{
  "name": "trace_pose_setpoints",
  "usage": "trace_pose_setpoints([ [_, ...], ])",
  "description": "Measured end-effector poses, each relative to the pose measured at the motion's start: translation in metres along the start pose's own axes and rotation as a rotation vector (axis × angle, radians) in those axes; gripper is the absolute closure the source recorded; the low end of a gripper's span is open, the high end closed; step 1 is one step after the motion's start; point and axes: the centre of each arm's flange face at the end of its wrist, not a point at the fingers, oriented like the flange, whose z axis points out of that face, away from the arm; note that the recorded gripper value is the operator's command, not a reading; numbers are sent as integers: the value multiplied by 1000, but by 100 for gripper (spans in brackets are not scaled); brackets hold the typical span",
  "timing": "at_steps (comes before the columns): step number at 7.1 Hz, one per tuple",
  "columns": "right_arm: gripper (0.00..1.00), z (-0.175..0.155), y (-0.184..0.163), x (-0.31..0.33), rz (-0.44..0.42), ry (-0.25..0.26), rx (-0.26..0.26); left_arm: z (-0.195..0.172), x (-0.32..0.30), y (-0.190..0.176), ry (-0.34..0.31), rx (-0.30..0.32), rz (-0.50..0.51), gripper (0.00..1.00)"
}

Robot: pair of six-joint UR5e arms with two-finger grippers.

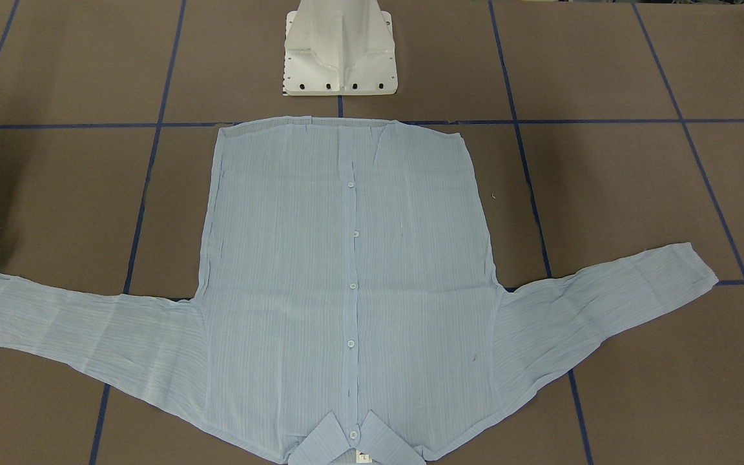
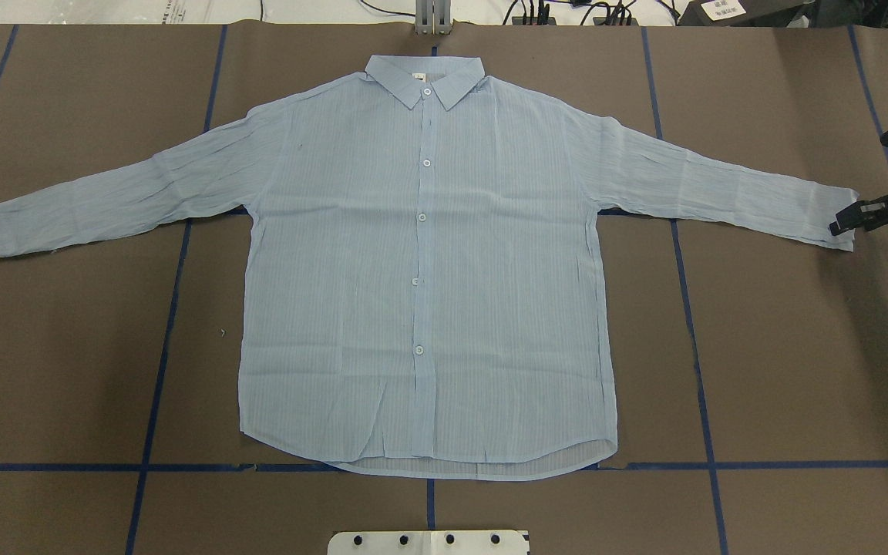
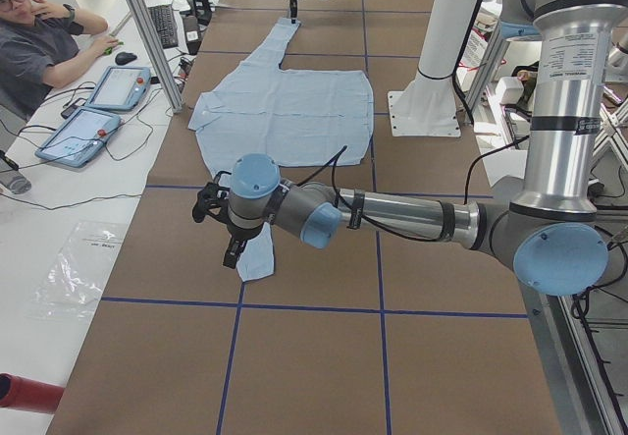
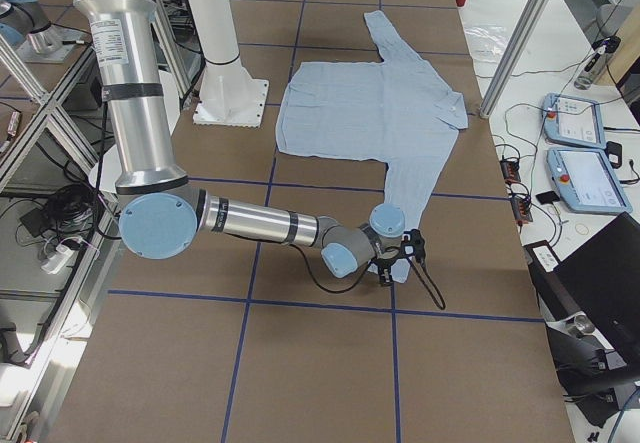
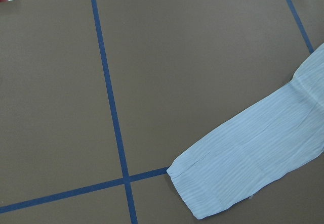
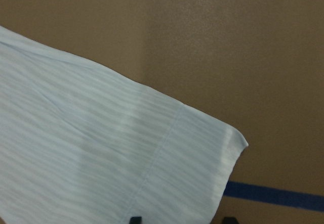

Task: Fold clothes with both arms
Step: 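Lower the right gripper onto the sleeve cuff nearest it and grasp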

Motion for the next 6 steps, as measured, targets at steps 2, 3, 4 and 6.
trace_pose_setpoints([
  [2, 73, 1, 1, 0, 1, 1, -4, 0, 0, 0, 0, 1, 1, 1],
  [3, 88, 2, 1, 0, 2, 2, -4, 0, 1, 0, 0, 1, 1, 1],
  [4, 95, 2, 1, 0, 1, 1, -5, -1, 1, 0, 0, 1, 1, 1],
  [6, 100, -1, -2, -7, -9, -9, -1, -1, 1, 0, 0, 2, 2, 1],
])
